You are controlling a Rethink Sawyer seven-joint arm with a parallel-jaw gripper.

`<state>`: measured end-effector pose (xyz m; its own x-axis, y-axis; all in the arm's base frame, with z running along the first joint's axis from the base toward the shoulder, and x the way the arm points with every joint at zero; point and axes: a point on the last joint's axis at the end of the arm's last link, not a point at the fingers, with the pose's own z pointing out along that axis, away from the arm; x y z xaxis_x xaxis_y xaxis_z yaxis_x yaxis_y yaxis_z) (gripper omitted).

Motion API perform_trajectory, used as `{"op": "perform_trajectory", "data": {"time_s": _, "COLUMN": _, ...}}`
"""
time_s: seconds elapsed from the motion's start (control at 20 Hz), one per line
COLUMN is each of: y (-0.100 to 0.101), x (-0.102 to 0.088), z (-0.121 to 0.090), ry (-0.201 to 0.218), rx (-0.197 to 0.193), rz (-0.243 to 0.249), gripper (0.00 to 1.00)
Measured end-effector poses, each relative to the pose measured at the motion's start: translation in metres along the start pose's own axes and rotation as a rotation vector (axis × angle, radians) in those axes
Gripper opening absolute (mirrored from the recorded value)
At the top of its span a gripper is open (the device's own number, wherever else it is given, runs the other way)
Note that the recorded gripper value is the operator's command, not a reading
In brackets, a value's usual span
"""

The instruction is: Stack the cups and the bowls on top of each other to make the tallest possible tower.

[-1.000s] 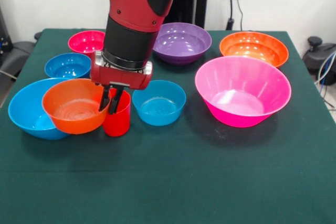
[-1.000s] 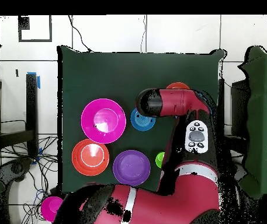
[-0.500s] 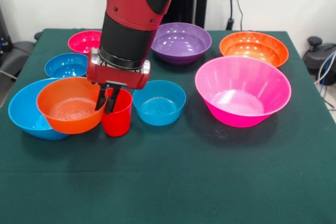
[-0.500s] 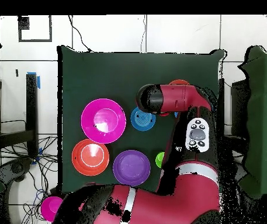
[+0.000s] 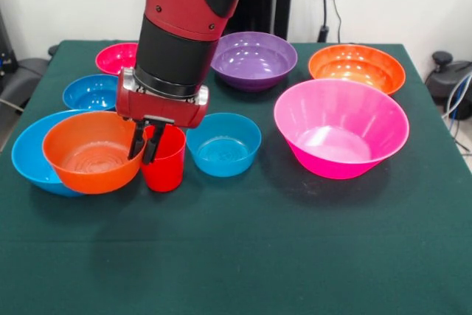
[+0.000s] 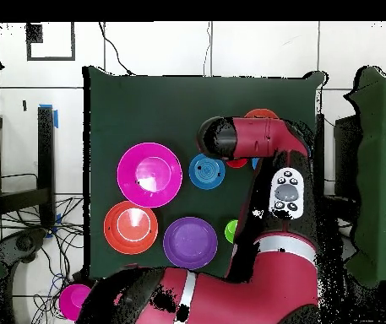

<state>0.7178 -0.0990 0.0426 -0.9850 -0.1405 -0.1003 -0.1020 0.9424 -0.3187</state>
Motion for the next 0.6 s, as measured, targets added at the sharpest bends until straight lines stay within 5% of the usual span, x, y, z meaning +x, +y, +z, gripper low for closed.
{"op": "perform_trajectory", "data": {"time_s": 0.6, "y": -0.005, "x": -0.014, "z": 0.000, "ry": -0.026, "rx": 0.012, "rz": 0.003, "gripper": 0.00}}
